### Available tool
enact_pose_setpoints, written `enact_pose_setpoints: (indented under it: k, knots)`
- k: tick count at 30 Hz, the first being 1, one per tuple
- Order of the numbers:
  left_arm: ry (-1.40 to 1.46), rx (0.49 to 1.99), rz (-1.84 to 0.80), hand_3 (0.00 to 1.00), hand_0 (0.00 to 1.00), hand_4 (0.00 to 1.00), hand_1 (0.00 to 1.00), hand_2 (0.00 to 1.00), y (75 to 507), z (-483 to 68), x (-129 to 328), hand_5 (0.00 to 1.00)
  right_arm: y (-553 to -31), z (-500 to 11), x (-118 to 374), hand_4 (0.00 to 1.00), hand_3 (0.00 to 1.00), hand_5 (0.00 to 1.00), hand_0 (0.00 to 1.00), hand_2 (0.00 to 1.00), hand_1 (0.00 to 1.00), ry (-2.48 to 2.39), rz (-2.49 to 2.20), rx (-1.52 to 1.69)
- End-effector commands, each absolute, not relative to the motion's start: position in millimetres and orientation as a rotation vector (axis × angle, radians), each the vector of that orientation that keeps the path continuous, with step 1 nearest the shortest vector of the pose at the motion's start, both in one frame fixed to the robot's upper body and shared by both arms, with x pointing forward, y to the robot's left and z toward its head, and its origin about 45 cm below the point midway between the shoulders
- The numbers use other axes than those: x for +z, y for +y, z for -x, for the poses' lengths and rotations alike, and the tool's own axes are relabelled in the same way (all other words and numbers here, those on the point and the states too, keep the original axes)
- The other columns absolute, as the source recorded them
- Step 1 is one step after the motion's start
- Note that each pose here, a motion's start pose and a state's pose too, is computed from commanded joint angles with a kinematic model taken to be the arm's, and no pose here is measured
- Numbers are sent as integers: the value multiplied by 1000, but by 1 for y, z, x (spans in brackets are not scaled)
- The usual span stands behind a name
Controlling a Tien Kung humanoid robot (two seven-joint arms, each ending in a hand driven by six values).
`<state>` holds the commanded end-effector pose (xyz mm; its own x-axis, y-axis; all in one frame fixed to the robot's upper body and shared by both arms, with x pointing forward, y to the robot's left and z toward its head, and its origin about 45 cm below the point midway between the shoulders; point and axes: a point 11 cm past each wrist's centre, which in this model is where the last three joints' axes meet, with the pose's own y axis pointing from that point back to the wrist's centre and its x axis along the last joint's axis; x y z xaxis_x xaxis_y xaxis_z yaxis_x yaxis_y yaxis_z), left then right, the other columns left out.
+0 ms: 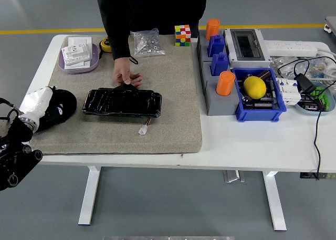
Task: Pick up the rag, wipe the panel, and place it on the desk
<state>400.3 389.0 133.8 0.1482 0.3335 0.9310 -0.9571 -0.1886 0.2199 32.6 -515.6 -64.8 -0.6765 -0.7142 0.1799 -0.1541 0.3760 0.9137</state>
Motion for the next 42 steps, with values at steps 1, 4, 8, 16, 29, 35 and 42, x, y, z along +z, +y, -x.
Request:
enact_pose_setpoints:
  k: [1,4,8,16,29,35,42]
  knots:
    - [-721,1357,-1204,799,720,872,855,897,388,-400,134,221,-516,-32,-65,998,629,653,718,676,554,-2075,-744,-1291]
    - [-720,1349,-1193,824,726,951,858,902,385,-400,134,423,-516,-32,-65,998,628,650,715,676,553,-2074,-743,-1290]
    - [-734,1341,-1179,824,726,951,858,902,380,-401,137,423,-516,-32,-65,998,628,650,715,676,553,-2073,-742,-1291]
    - [-750,1343,-1162,829,718,998,860,897,378,-404,143,654,-516,-30,-65,998,625,637,715,675,552,-2071,-740,-1292]
    - [-745,1358,-1232,836,716,964,866,898,396,-405,148,457,-517,-30,-65,998,623,637,715,675,551,-2073,-738,-1294]
    - [-736,1362,-1243,840,717,953,870,898,401,-405,150,401,-516,-32,-64,998,622,636,718,674,551,-2074,-741,-1293]
    - [-743,1372,-1232,840,717,952,870,899,404,-405,158,400,-517,-32,-64,998,622,636,718,674,551,-2075,-738,-1294]
